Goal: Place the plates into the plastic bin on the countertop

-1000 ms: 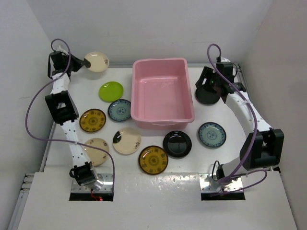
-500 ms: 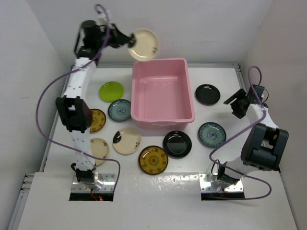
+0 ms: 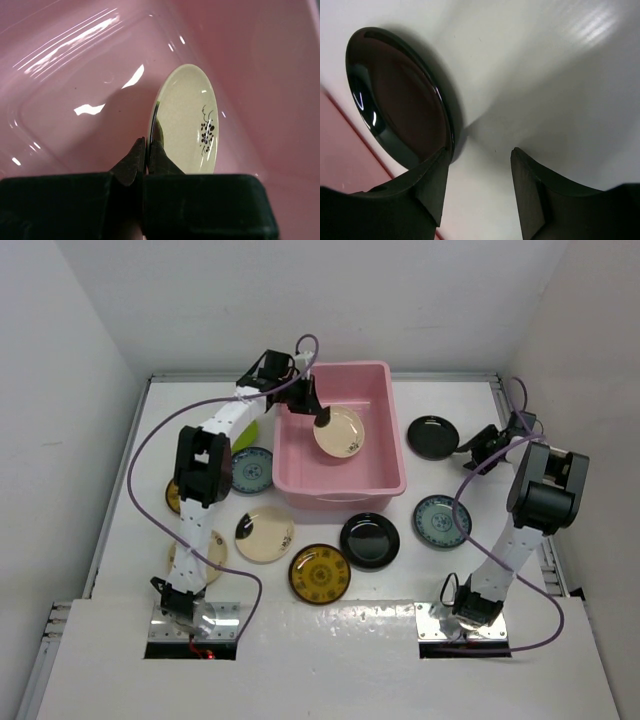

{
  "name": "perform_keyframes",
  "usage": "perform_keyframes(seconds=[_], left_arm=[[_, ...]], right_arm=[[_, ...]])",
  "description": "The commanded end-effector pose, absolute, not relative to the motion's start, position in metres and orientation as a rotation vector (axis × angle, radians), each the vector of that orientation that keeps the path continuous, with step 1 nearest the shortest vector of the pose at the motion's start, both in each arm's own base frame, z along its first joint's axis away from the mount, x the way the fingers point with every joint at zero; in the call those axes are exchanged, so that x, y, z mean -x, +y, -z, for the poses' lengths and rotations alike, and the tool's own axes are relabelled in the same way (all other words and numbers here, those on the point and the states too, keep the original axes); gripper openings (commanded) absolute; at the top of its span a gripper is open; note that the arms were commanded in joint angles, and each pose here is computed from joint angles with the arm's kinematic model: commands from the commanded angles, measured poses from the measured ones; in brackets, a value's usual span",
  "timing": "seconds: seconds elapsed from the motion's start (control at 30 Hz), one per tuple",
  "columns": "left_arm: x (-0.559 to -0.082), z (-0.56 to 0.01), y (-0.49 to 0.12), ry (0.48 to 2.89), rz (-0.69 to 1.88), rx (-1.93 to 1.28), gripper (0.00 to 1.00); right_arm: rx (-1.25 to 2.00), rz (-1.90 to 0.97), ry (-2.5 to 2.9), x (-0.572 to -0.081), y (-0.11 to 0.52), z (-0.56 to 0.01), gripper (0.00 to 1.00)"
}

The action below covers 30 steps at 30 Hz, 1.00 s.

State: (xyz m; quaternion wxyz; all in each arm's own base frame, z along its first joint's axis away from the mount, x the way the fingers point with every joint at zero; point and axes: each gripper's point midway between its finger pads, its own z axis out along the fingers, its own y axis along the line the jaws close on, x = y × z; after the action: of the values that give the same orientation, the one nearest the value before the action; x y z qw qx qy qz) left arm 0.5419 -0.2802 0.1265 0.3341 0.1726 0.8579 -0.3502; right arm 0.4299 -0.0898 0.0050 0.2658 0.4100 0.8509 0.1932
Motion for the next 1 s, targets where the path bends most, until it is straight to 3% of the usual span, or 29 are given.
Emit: perform_keyframes(seconds=[0.0,0.07,0.23,0.33,0.5,0.63,0.83,0.97], left_arm=[[-0.555,-0.138,-0.279,2.179,0.874,-0.463,0.00],[-0.552,-0.130,-0.284,2.191,0.880,-0.471,0.00],[-0.549,-0.119,-0.290,2.202,0.886,-0.503,0.17],[-0.549,-0.111,-0.292,2.212,0.862,-0.511,0.22],[-0.561,-0.125,-0.294,2.168,0.848,-0.512,0.32],[-0.574,-0.160,-0.290,2.078,0.771,-0.535,0.46],[-0.582,-0.232,-0.285,1.911,0.688,-0.584,0.52],[-0.601,-0.269,-0.235,1.877,0.585,-0.414,0.55]], right_arm=[[-1.021,-0.582,2.229,-0.467,-0.085,-0.025,0.52],[-1.014,-0.578,2.243,-0.472,-0.082,-0.019,0.49],[-1.088,-0.601,2.236,-0.479,-0.081,0.000,0.47],[-1.121,-0.607,2.237,-0.482,-0.081,0.008,0.39],[-1.181,-0.546,2.231,-0.475,-0.088,0.013,0.00],[-1.187,-0.447,2.140,-0.474,-0.100,-0.019,0.00],[-1.187,-0.291,1.930,-0.485,-0.097,-0.090,0.00],[-1.207,-0.149,1.708,-0.486,-0.093,-0.155,0.00]])
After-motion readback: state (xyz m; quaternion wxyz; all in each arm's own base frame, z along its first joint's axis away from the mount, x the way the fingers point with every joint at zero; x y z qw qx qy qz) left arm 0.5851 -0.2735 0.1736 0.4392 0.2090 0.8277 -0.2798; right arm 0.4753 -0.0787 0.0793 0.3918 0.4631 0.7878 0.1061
